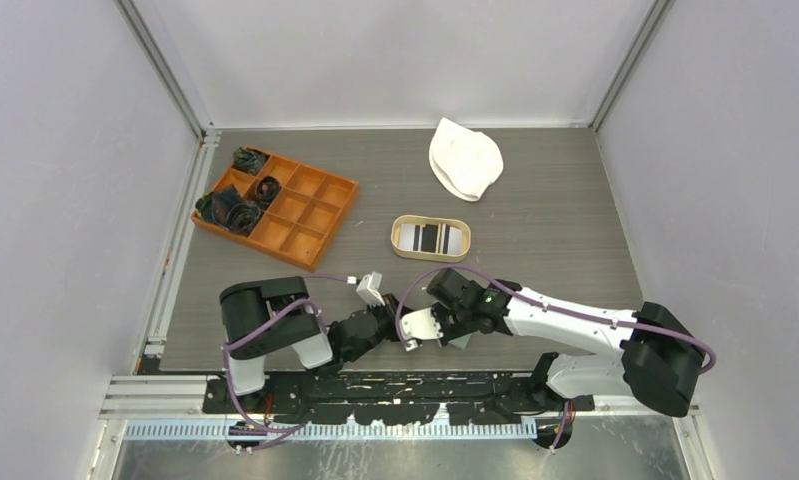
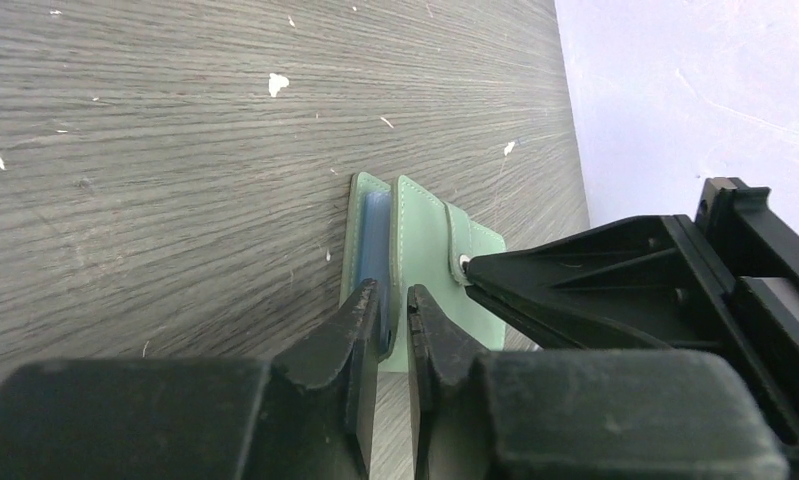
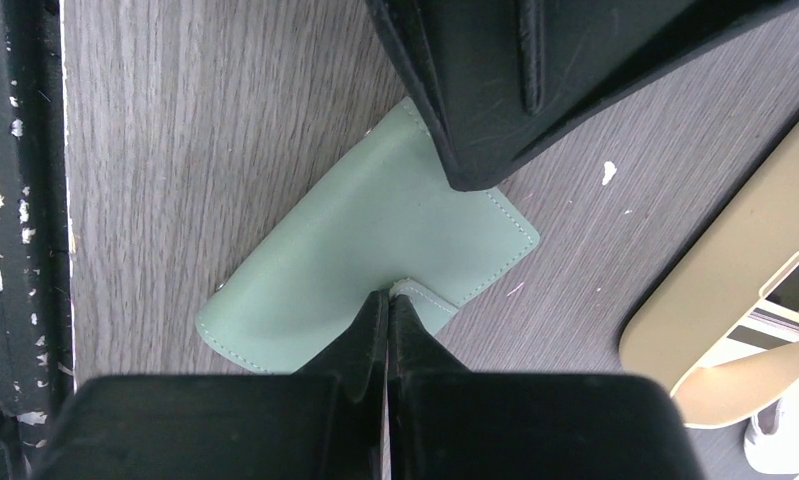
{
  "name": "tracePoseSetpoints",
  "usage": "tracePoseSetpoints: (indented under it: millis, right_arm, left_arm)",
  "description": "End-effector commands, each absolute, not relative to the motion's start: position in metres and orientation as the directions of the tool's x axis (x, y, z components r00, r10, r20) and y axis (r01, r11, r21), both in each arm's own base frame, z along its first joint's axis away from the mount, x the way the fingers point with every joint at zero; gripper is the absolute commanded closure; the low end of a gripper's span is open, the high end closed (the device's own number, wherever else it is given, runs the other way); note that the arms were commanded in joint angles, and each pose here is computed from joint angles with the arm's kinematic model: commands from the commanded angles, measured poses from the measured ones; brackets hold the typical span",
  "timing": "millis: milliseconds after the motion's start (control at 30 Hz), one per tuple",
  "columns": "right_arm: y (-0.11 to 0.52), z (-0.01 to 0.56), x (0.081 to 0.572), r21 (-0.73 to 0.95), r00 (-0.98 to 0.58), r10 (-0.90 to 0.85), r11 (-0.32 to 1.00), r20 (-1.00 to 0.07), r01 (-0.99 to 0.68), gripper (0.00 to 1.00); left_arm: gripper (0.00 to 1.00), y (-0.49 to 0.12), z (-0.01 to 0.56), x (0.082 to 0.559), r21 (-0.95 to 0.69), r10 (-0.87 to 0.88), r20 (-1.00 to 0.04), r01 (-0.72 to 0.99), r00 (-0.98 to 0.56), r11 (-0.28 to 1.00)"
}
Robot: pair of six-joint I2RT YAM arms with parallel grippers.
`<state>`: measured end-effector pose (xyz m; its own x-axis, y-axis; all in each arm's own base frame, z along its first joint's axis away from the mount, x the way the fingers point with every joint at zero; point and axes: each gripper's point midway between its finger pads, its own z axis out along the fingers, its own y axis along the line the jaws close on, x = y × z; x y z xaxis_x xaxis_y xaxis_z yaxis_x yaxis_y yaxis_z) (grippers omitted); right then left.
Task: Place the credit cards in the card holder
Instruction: Close the card holder at the center of the board, then reset both arms
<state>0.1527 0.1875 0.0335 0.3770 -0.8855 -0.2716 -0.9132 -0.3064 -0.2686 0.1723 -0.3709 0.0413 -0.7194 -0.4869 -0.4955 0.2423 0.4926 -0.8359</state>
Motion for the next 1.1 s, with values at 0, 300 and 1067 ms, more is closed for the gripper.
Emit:
tracePoseSetpoints:
  millis: [0,300,1067]
  right_arm:
    - [0.154,0.001,0.1,-0.001,0.29,-0.928,-0.298,-0.235,-0.954,0.97]
    - [0.205,0.07,0.172,-0.103,0.014,-0.874,0.042,-0.486,-0.994,0.58]
    - [0.123,0.362,0.281,-0.035,-0.257,-0.137,0.931,-0.957,-0.364,0.0]
  left_arm:
    - [0.8,-0.368,0.073,0.18,-0.844,-0.538,-0.52,0.298,-0.663,0.447]
    - [0.66,-0.351,0.09,0.176,-0.785,-0.494,-0.611,0.394,-0.619,0.477]
    - [0.0,-0.231,0.314,0.166,-0.23,-0.033,-0.955,0.662,-0.295,0.714]
